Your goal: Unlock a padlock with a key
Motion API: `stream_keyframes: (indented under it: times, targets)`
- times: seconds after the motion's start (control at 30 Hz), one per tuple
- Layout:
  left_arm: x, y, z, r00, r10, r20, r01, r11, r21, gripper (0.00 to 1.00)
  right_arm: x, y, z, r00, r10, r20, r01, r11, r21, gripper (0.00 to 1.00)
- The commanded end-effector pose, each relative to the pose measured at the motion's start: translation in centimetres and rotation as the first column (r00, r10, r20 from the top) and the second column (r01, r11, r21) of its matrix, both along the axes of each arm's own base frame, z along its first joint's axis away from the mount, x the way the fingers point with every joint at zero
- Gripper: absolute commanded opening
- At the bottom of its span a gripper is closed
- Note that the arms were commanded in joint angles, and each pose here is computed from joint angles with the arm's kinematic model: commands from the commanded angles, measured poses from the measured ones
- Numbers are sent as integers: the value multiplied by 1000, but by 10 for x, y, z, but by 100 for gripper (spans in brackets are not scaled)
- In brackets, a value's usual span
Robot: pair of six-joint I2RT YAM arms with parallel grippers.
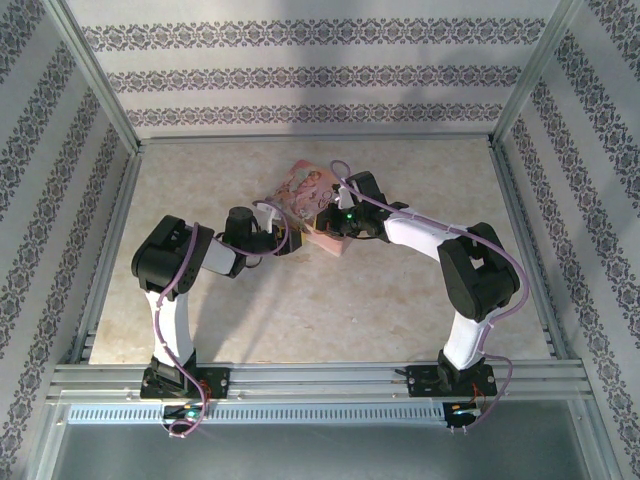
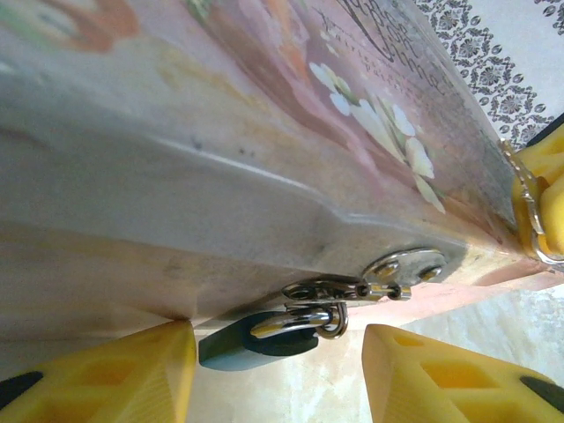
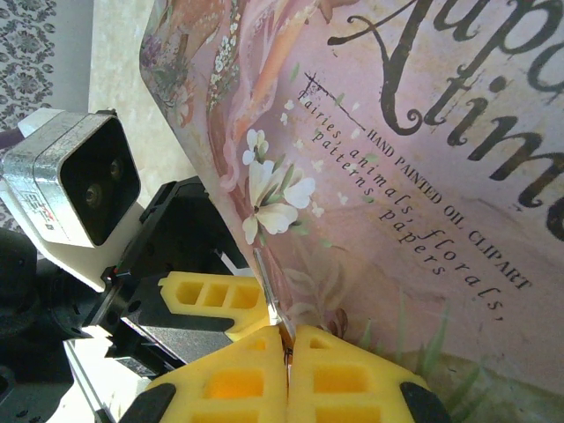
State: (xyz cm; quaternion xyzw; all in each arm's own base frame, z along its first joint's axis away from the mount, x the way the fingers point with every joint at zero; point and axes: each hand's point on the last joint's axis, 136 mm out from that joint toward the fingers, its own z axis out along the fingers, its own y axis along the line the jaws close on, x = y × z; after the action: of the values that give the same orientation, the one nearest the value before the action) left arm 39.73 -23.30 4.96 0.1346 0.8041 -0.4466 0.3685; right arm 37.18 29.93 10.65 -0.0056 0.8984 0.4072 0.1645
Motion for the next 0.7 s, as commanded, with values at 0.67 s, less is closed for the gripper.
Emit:
stream_keyframes:
  times: [0.67]
  targets:
    - [-5, -24, -14, 999, -33, -16, 34, 997, 70, 43, -3, -4, -21, 999, -2, -33, 0, 998, -60, 0]
